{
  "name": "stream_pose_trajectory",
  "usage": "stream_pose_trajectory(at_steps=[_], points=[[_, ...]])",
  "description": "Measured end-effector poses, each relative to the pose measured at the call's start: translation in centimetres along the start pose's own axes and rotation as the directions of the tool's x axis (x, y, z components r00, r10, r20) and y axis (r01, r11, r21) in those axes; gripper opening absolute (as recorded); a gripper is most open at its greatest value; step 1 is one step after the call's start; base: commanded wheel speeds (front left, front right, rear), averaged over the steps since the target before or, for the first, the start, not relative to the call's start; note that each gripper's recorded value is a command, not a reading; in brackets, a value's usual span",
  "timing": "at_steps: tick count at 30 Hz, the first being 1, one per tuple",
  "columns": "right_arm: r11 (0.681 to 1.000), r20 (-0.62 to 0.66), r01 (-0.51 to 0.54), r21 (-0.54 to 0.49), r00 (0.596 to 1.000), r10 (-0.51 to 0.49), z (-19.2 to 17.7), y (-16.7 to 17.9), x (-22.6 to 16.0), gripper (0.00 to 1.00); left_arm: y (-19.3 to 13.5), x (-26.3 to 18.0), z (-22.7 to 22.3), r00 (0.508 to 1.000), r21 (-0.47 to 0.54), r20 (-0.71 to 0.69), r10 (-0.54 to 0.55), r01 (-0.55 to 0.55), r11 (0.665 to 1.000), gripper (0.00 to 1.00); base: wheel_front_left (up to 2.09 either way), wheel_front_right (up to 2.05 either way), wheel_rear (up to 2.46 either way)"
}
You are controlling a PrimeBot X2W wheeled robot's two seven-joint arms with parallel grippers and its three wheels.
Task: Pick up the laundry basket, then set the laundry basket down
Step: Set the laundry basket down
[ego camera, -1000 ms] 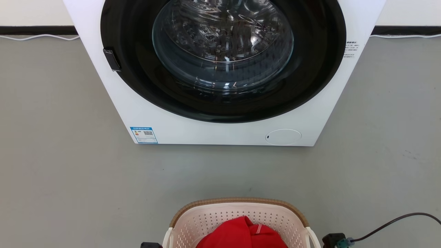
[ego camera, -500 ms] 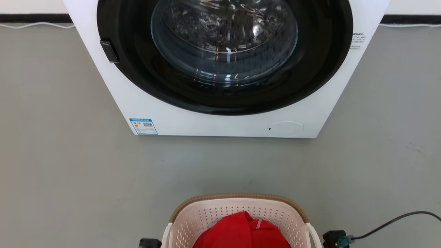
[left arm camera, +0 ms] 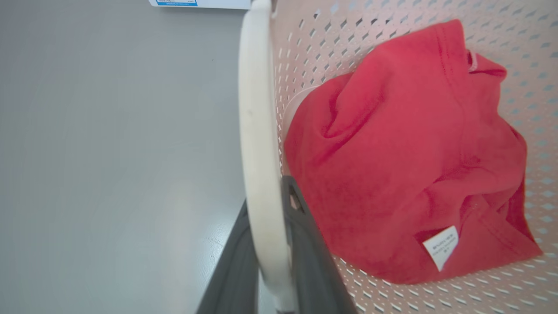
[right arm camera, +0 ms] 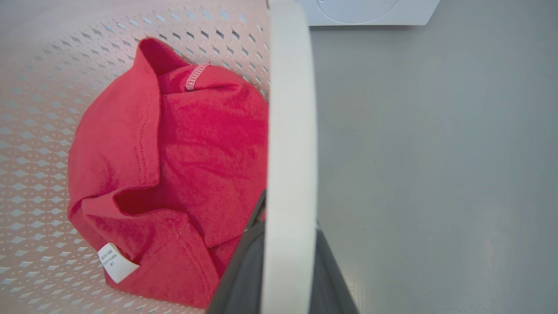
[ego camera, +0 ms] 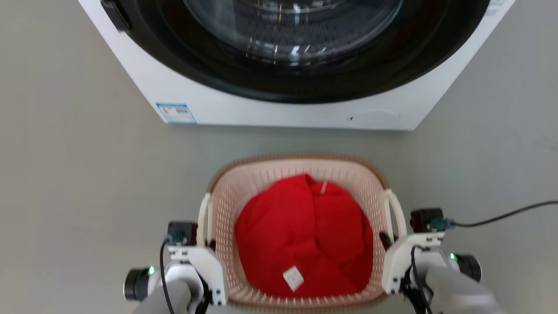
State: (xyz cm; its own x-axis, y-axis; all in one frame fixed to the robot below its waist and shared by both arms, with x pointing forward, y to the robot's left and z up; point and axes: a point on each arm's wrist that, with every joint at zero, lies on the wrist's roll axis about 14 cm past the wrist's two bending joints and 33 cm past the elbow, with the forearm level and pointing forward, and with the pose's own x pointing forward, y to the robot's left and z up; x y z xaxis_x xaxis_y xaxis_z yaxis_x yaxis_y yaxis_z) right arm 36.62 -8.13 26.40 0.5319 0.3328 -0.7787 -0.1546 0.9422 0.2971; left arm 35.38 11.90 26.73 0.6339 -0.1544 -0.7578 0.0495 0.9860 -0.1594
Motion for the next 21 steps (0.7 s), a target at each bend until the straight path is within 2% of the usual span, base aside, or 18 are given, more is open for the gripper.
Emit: stream_pose_trajectory(at_steps=[13, 21], points=[[1.0, 0.017, 0.006, 0.001, 1.0, -0.006, 3.5, -2.0, 6.4, 0.0, 1.3, 6.3, 3.5, 1.0, -0.019, 0.017, 0.014, -0.013, 1.0, 0.0, 0.0, 0.0, 0.0], [1.0, 0.014, 0.014, -0.003, 1.0, -0.014, 4.1, -3.5, 10.7, 0.0, 2.3, 10.0, 4.3, 0.999, -0.021, 0.019, 0.025, -0.025, 0.999, 0.0, 0.0, 0.0, 0.0]])
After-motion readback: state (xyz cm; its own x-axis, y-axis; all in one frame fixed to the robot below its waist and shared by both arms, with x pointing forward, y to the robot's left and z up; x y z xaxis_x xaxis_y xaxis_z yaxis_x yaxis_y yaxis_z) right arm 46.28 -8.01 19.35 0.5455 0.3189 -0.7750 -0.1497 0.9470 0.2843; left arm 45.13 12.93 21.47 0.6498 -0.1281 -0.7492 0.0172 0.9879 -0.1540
